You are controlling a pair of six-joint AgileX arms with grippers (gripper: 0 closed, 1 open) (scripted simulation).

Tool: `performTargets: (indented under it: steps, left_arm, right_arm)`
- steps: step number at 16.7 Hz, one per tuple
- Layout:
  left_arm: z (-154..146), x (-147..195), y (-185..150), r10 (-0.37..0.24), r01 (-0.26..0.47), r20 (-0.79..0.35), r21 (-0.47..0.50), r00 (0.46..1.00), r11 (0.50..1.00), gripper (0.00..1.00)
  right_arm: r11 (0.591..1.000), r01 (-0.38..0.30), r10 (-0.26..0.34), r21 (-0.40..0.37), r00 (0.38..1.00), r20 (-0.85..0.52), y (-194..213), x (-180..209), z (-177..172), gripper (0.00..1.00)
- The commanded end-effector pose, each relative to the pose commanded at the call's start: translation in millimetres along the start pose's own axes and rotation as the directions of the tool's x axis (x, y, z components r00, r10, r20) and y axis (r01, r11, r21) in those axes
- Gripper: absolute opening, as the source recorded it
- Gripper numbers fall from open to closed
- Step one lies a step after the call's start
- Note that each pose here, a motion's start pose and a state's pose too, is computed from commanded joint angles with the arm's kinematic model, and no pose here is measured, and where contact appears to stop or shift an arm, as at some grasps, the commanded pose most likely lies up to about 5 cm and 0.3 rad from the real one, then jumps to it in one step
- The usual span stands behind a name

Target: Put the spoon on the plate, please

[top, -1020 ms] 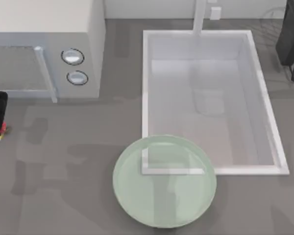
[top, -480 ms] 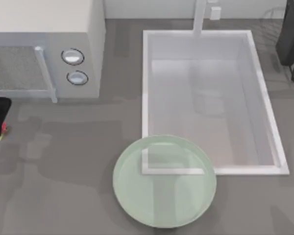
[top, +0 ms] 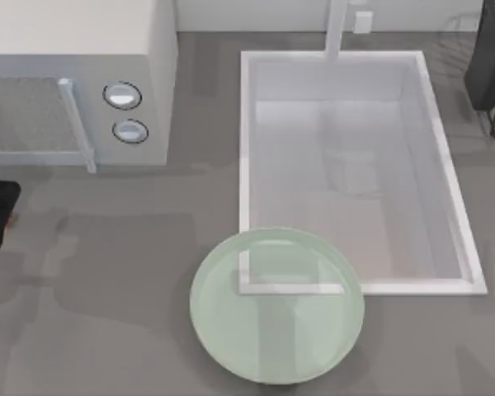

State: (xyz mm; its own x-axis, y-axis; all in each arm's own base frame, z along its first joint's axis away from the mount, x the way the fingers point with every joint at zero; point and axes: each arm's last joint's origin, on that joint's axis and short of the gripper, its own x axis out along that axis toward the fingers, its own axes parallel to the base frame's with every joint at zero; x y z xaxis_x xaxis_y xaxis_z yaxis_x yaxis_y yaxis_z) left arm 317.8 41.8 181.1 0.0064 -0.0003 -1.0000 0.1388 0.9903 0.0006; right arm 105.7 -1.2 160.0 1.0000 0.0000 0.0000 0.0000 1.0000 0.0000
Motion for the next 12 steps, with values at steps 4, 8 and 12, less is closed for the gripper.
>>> performTargets:
  steps: [4, 8, 12]
  left_arm:
    - [-8.2, 29.7, -1.4, -0.001, 0.001, -0.002, 0.0, 1.0, 1.0, 1.0]
    - [-2.9, 67.8, -0.1, -0.003, 0.003, -0.012, -0.002, 1.0, 1.0, 1.0]
    - [11.8, 88.5, 2.6, -0.001, 0.001, -0.003, 0.001, 1.0, 1.0, 1.0]
  right_arm:
    - [1.0, 0.0, 0.0, 0.0, 1.0, 0.0, 0.0, 0.0, 0.0, 1.0]
    - [1.0, 0.0, 0.0, 0.0, 1.0, 0.0, 0.0, 0.0, 0.0, 1.0]
    - [1.0, 0.0, 0.0, 0.0, 1.0, 0.0, 0.0, 0.0, 0.0, 1.0]
